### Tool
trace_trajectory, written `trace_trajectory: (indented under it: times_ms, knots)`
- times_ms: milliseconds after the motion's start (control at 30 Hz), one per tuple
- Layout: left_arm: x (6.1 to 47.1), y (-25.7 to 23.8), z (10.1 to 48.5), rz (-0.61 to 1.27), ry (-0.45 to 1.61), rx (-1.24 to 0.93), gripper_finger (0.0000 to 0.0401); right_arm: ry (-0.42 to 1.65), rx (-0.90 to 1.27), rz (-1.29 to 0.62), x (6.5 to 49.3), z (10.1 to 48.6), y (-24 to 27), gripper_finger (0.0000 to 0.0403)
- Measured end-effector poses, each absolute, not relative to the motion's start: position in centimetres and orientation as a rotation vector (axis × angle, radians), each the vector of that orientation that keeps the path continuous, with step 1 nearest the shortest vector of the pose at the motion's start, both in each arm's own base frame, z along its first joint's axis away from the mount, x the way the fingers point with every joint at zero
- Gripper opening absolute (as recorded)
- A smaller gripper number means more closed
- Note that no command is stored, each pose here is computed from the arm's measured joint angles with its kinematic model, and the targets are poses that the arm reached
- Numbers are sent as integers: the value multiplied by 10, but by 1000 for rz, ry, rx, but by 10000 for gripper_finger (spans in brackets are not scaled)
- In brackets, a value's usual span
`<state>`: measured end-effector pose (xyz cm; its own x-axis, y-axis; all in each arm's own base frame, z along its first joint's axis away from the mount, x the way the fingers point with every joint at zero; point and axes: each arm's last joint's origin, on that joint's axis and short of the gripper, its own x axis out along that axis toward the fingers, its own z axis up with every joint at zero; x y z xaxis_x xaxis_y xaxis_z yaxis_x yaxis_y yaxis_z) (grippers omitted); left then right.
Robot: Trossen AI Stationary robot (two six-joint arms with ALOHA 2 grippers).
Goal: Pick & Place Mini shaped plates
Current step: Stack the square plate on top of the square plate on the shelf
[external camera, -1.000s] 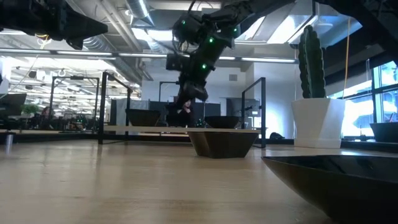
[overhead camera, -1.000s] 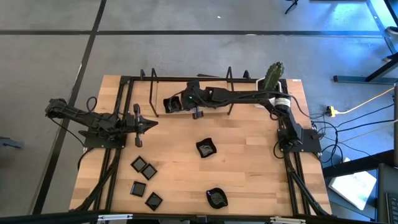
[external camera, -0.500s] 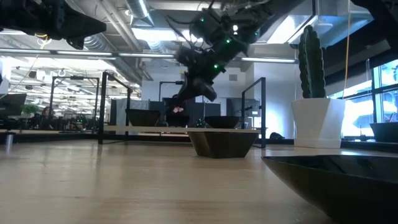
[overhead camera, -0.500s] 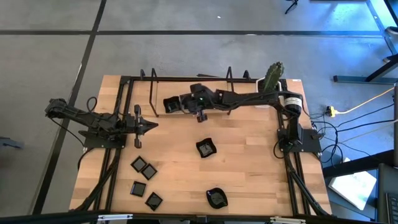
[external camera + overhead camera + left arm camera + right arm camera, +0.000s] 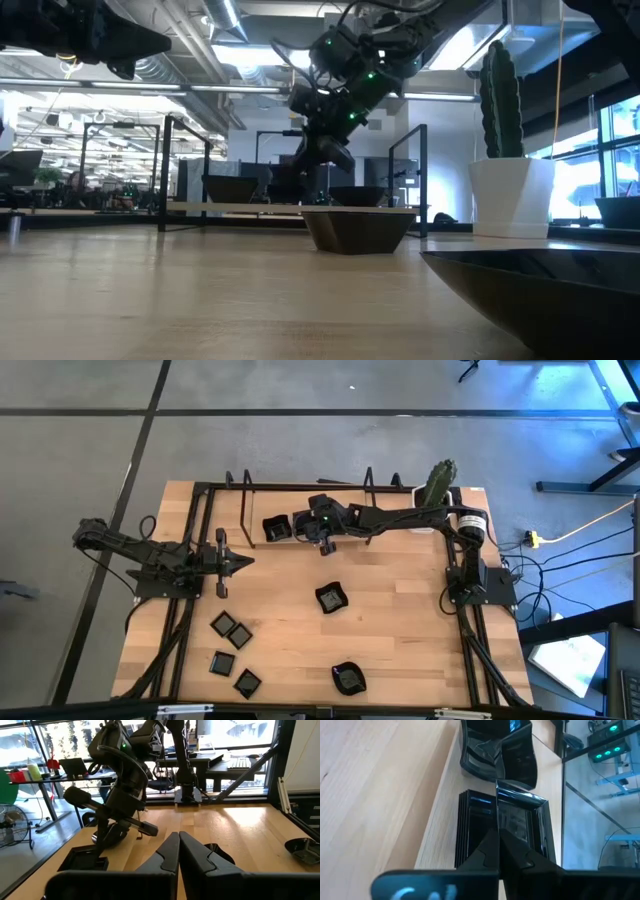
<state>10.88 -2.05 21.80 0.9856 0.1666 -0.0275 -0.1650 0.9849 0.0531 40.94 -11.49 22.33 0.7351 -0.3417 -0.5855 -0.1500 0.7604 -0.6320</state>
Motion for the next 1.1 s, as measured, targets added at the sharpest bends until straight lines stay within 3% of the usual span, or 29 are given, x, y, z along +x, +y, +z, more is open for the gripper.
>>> trace_trajectory:
  times_ms: [1100]
  knots:
    - [109, -20, 218, 170, 32, 51, 8, 768, -636, -135, 415, 209, -116, 7]
